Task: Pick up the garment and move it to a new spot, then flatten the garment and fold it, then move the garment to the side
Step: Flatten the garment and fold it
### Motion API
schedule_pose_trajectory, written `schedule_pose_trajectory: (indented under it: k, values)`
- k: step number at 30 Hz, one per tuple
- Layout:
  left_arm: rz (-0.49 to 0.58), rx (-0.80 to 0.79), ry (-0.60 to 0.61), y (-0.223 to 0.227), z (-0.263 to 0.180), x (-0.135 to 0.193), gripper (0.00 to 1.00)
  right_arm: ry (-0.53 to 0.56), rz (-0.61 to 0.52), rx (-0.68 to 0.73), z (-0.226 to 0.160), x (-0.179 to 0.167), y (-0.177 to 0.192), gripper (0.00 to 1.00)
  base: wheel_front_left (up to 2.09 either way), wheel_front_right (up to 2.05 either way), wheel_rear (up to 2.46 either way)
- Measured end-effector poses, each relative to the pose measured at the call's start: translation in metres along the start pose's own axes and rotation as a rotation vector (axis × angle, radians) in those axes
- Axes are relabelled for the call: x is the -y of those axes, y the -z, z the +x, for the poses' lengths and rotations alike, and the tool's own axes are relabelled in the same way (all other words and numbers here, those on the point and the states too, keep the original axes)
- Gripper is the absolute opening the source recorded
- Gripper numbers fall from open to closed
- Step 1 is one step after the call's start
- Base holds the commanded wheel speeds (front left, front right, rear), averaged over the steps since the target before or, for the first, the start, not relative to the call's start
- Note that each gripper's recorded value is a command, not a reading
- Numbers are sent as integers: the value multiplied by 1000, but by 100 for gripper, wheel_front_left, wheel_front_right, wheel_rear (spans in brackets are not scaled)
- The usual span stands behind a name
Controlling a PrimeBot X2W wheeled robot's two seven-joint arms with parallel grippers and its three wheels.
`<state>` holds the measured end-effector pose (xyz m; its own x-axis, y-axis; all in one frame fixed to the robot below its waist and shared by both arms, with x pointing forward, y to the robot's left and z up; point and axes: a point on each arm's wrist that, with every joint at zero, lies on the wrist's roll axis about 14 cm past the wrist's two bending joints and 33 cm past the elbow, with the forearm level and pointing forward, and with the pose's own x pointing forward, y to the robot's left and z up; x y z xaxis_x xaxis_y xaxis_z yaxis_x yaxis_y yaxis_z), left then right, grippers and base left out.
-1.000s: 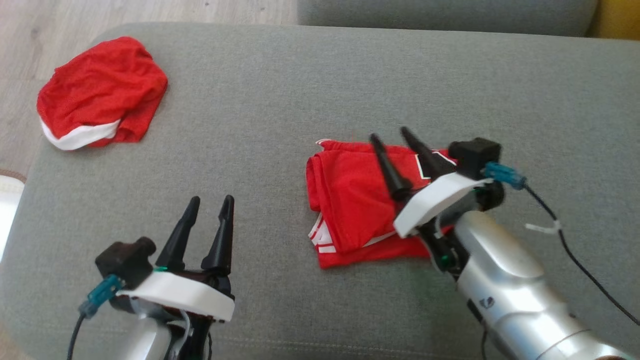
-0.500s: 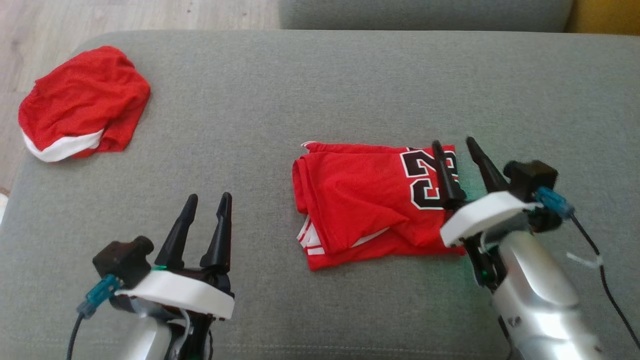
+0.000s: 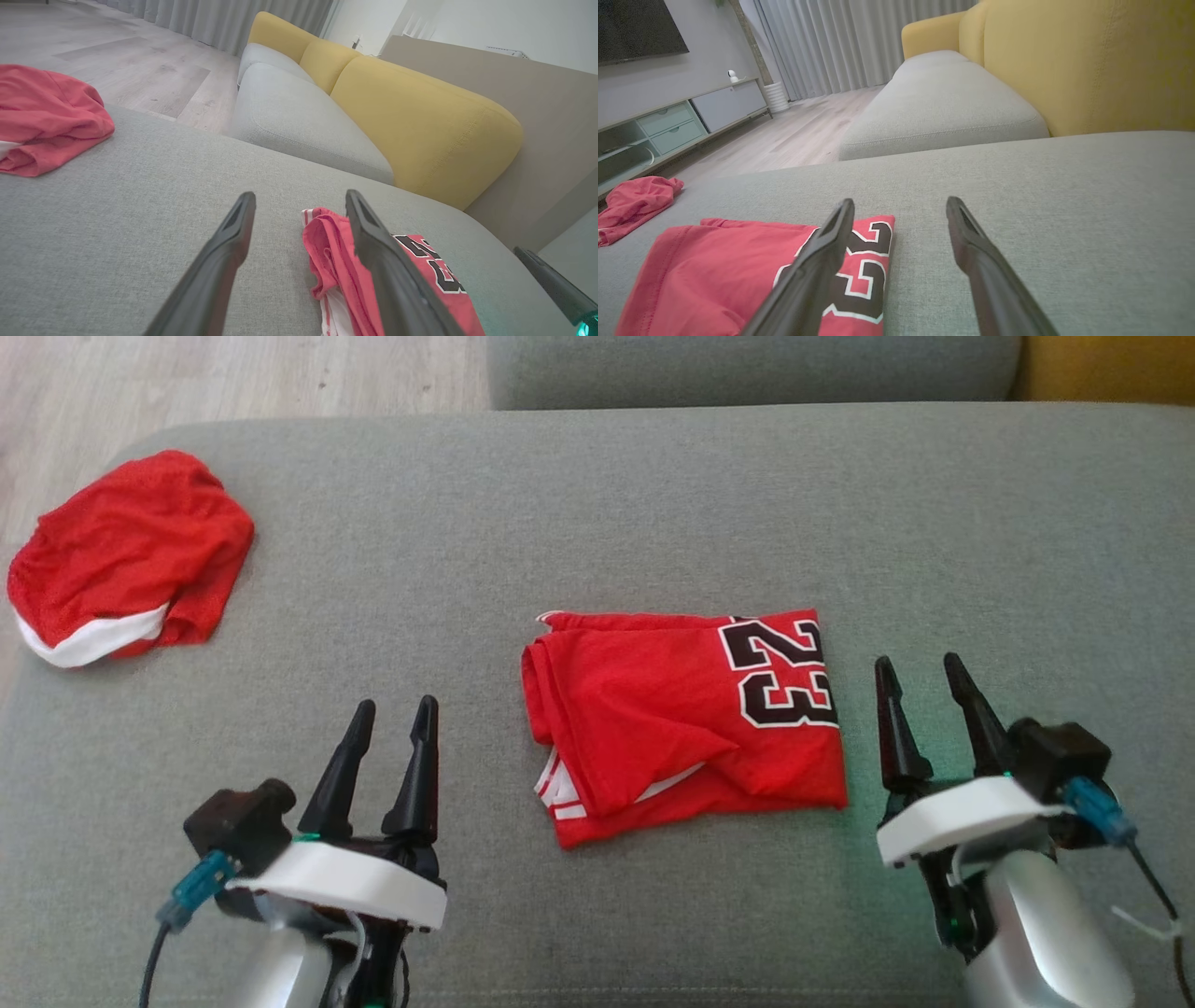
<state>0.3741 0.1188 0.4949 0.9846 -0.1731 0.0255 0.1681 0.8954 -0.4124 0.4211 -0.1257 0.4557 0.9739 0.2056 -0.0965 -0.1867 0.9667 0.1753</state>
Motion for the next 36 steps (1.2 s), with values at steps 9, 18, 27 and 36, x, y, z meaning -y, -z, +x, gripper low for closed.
schedule_pose_trajectory:
  k: [9, 18, 27, 36]
  values:
    - [-5, 7, 3, 1, -1, 1, 100, -122, -65, -49, -12, -39, 10, 100, 0, 0, 0]
    - [11, 29, -55, -6, -10, -18, 100, -379, -166, -208, -25, -114, 59, 100, 0, 0, 0]
    - [22, 41, -107, -9, -20, -33, 100, -560, -222, -277, -25, -162, 82, 100, 0, 0, 0]
    - [21, 45, -135, -10, -24, -41, 100, -628, -286, -337, -24, -171, 103, 100, 0, 0, 0]
